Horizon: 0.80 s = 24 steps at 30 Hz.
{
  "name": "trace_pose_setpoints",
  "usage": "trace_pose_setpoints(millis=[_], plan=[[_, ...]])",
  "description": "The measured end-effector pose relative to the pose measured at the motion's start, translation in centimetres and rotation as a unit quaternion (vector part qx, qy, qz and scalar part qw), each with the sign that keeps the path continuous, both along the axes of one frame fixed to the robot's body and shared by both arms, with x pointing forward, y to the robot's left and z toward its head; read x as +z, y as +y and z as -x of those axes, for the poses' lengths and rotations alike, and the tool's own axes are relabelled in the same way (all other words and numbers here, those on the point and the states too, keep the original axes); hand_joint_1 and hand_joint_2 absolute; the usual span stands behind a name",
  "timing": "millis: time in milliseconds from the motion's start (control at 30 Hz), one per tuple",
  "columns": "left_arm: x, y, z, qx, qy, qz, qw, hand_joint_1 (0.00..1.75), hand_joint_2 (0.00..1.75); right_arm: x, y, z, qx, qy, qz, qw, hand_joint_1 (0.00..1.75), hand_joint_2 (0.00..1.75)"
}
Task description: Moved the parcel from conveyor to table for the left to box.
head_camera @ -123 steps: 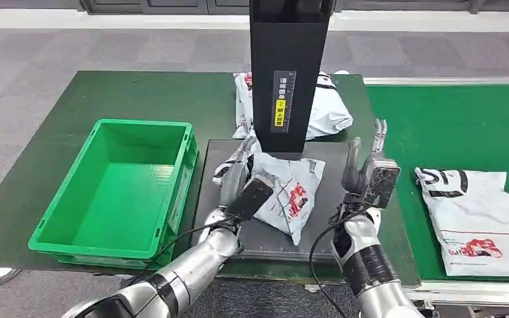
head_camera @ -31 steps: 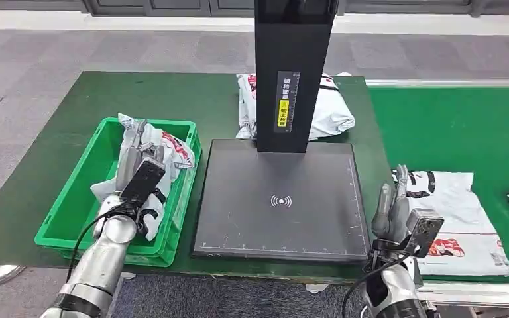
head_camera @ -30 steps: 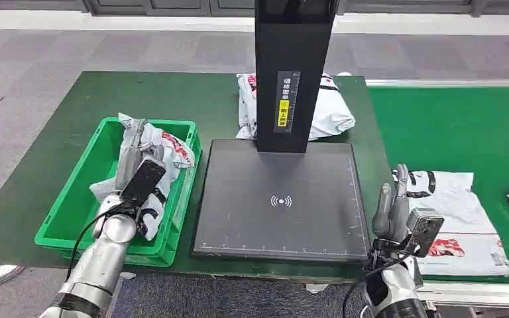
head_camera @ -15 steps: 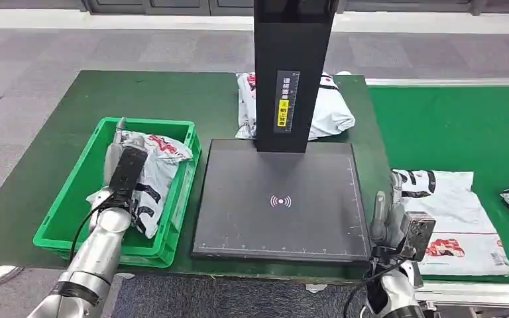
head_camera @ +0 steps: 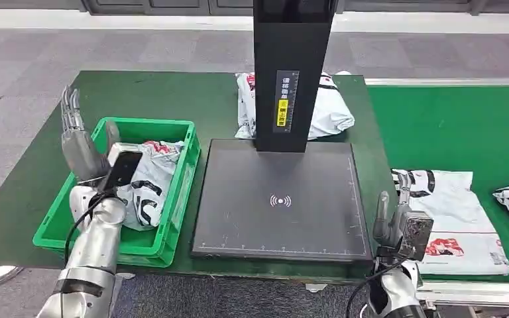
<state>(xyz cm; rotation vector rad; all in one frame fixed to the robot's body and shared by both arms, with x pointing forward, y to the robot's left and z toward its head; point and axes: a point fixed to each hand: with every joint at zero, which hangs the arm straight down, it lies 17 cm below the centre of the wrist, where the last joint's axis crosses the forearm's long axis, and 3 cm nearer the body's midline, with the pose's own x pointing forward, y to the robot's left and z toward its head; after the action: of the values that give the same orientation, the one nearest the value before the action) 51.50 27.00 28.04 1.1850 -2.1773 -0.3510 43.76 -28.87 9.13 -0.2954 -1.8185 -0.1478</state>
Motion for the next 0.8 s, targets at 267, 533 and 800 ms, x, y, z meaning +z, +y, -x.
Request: trace_pose_setpoints(millis=[267,533,800], plan=[[3.9,3.2,0.2,0.095,-0.028,-0.035,0.995,0.0,0.0,0.5,-2.1,-1.4,-0.032,-0.004,0.032,0.999,0.0,0.0],[4.4,4.6,0.9,0.119,-0.034,-0.013,0.992,0.0,0.0,0.2,-2.5,-1.8,-0.037,0.001,0.041,0.999,0.0,0.0],[4.4,4.9,1.1,0.124,-0.035,-0.007,0.992,0.0,0.0,0.4,-2.6,-2.0,-0.038,-0.001,0.042,0.998,0.0,0.0]])
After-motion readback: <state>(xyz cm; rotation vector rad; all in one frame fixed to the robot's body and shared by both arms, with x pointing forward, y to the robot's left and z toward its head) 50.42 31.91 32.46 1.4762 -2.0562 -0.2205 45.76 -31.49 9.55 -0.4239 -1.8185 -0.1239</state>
